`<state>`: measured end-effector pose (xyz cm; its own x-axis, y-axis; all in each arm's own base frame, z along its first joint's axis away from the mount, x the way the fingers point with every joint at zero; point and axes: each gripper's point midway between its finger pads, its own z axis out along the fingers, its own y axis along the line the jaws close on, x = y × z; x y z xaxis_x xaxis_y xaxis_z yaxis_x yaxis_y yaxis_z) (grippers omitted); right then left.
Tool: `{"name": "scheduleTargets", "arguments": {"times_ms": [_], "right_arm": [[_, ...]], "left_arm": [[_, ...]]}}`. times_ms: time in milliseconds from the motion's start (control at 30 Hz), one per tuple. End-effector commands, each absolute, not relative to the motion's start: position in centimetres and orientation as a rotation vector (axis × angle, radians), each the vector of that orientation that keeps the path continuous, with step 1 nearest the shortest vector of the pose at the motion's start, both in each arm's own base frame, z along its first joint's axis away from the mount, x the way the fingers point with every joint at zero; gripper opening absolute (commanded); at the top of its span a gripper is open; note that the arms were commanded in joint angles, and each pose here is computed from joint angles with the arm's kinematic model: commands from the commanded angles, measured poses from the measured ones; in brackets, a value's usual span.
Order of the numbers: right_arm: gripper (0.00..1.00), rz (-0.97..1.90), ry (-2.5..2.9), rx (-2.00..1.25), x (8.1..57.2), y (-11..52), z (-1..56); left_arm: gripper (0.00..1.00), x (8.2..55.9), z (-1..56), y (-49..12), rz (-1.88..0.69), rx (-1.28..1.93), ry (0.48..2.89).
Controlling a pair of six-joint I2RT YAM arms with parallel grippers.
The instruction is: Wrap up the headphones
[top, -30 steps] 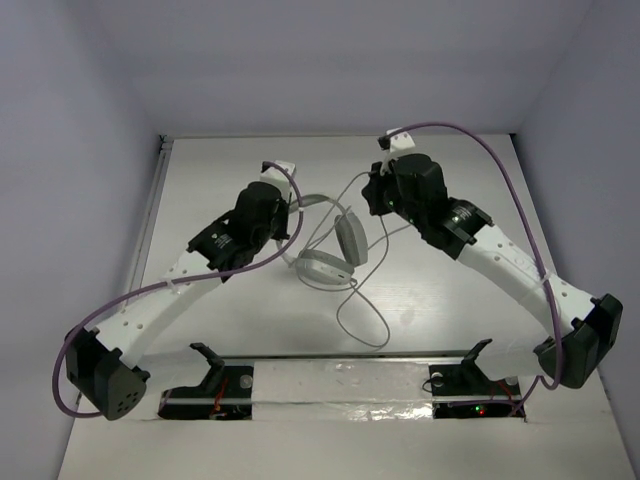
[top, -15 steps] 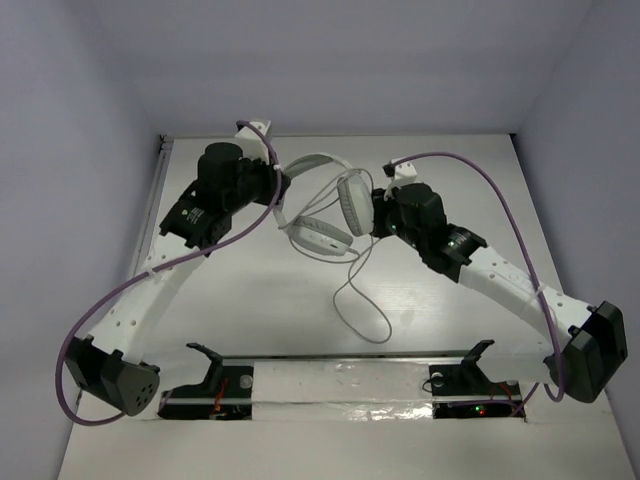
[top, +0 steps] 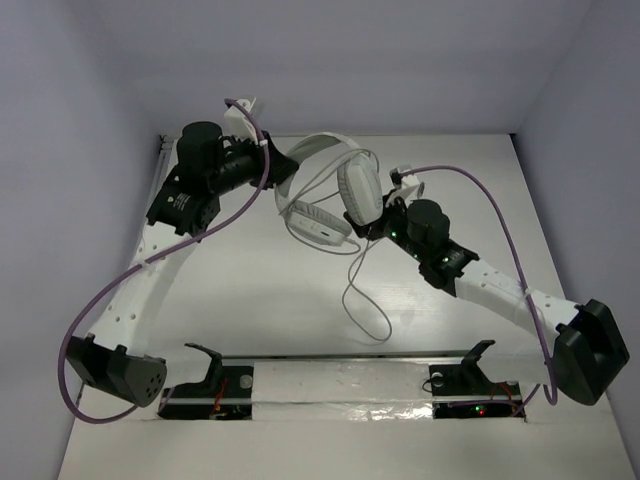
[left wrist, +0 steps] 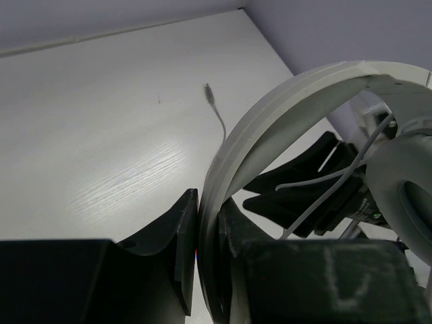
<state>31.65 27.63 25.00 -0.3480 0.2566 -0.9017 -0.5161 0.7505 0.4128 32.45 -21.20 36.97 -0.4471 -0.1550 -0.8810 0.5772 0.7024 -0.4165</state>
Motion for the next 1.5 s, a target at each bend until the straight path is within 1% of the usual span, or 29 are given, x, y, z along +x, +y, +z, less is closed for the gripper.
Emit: {"name": "scheduleTargets", "arguments": {"times_ms": [0,67,100,200,367,400,467,600,800,833,900,933,1000,1033,1067,1167,1200,1233,1267,1333,1367,1400,1467], "right_arm": [[0.42,0.931,1.627,-0.207,31.6,28.9,27.1],[0.42,0.961,1.645,-0.218,31.3,29.4,25.9],[0.41,1.026,1.621,-0.239,30.7,30.1,26.2],[0.41,1.11,1.643,-0.257,29.8,31.1,24.5],[0.39,1.186,1.662,-0.267,28.8,32.0,22.5],[0.39,1.208,1.653,-0.263,28.5,32.0,22.6],[0.36,1.222,1.685,-0.277,28.1,32.5,21.4],[0.32,1.291,1.736,-0.348,25.7,35.2,19.3],[0.32,1.277,1.838,-0.382,22.1,37.7,16.4],[0.31,1.278,1.855,-0.394,21.5,38.2,15.9],[0.26,1.268,1.906,-0.435,19.6,39.2,15.2],[0.18,1.272,1.915,-0.455,18.8,39.5,15.2],[0.13,1.295,1.938,-0.519,16.3,40.3,15.2],[0.08,1.314,1.932,-0.538,15.5,40.7,15.7],[0.06,1.35,1.913,-0.564,14.2,41.0,16.4],[0.04,1.47,1.875,-0.621,11.8,41.8,18.4],[0.03,1.498,1.871,-0.678,10.4,42.4,19.6],[0.03,1.482,1.91,-0.726,9.4,42.2,18.5],[0.03,1.5,1.88,-0.764,8.6,43.1,20.4],[0.01,1.495,1.897,-0.872,6.3,43.2,21.2],[0.01,1.517,1.85,-0.886,6.0,43.5,23.7],[0.0,1.496,1.872,-0.909,5.8,43.1,24.0],[0.0,1.479,1.843,-0.926,5.7,42.3,26.5]], "left_arm": [[0.0,31.2,43.9,-21.8,-0.985,0.341,1.677],[0.0,31.6,44.7,-21.3,-0.998,0.308,1.663],[0.0,31.5,45.3,-21.4,-1.011,0.302,1.65],[0.0,32.1,47.1,-20.4,-1.029,0.225,1.609],[0.0,33.7,49.5,-18.8,-1.023,0.076,1.532],[0.0,34.2,49.5,-18.3,-1.022,0.051,1.528],[0.0,34.8,49.9,-18.1,-1.053,0.014,1.51],[0.0,36.3,50.0,-17.3,-1.094,-0.09,1.473],[0.0,38.6,50.0,-14.2,-1.088,-0.309,1.395],[0.0,39.3,49.8,-13.1,-1.042,-0.374,1.375],[0.0,39.7,49.3,-12.2,-1.018,-0.442,1.354],[0.0,40.4,49.0,-10.8,-0.962,-0.514,1.322],[0.0,40.7,48.3,-9.0,-0.881,-0.588,1.288],[0.0,41.0,48.0,-7.8,-0.824,-0.633,1.266],[0.0,41.2,47.8,-7.2,-0.793,-0.648,1.256],[0.0,41.8,46.1,-5.9,-0.72,-0.702,1.253],[0.0,41.9,45.0,-5.2,-0.661,-0.733,1.254],[0.0,42.1,44.5,-4.7,-0.637,-0.756,1.252],[0.0,42.2,43.9,-4.2,-0.593,-0.757,1.258],[0.0,42.7,42.2,-3.5,-0.509,-0.781,1.28],[0.0,43.0,41.1,-3.8,-0.463,-0.756,1.314],[0.0,43.2,40.1,-3.8,-0.423,-0.75,1.337],[0.0,43.2,38.4,-4.0,-0.325,-0.757,1.369]]}}
